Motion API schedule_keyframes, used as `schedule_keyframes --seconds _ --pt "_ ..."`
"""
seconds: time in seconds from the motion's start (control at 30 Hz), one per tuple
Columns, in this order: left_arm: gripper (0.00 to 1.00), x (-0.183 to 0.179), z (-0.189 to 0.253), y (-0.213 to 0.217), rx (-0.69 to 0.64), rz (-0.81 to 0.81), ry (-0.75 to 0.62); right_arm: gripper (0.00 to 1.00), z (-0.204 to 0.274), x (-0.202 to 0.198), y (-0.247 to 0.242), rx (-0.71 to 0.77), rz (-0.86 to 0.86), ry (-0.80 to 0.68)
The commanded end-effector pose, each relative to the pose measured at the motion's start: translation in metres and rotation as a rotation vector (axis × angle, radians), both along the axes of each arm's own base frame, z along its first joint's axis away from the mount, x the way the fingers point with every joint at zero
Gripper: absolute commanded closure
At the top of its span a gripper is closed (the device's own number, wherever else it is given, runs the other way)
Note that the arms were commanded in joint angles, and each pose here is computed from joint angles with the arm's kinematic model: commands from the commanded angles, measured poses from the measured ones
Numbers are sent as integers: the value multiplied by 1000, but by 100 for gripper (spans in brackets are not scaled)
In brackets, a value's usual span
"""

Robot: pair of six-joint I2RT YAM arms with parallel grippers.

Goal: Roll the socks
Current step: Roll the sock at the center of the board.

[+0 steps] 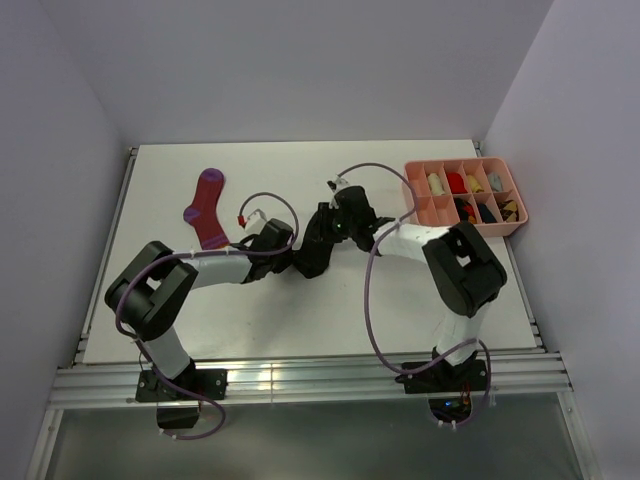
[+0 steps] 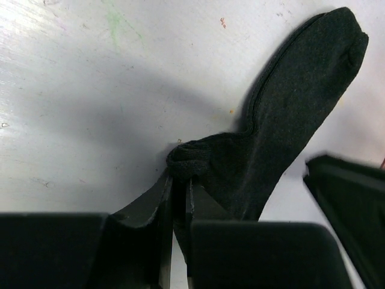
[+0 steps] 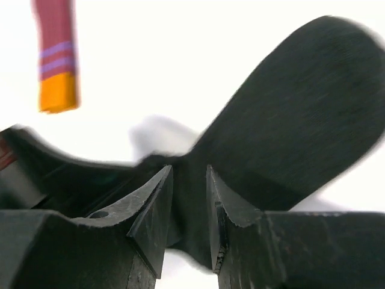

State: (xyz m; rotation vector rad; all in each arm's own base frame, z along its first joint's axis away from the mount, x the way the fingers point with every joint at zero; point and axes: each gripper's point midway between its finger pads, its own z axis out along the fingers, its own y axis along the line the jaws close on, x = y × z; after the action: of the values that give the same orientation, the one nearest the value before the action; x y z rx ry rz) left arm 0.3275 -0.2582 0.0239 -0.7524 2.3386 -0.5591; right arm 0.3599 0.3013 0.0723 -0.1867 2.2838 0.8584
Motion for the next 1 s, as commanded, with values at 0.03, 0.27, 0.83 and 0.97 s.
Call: schedule_keyframes --seconds 0.03,0.27,0.83,0.97 --pt "100 -9 -7 12 102 -32 30 64 -50 21 -29 -202 -59 78" --pt "100 -14 5 9 117 -122 12 63 -73 45 -37 -304 -101 124" --pt "100 -19 -25 -3 233 -258 131 62 -55 52 -31 -291 -36 89" --pt "100 -19 -26 -3 245 -239 149 62 -4 45 -23 -181 17 -109"
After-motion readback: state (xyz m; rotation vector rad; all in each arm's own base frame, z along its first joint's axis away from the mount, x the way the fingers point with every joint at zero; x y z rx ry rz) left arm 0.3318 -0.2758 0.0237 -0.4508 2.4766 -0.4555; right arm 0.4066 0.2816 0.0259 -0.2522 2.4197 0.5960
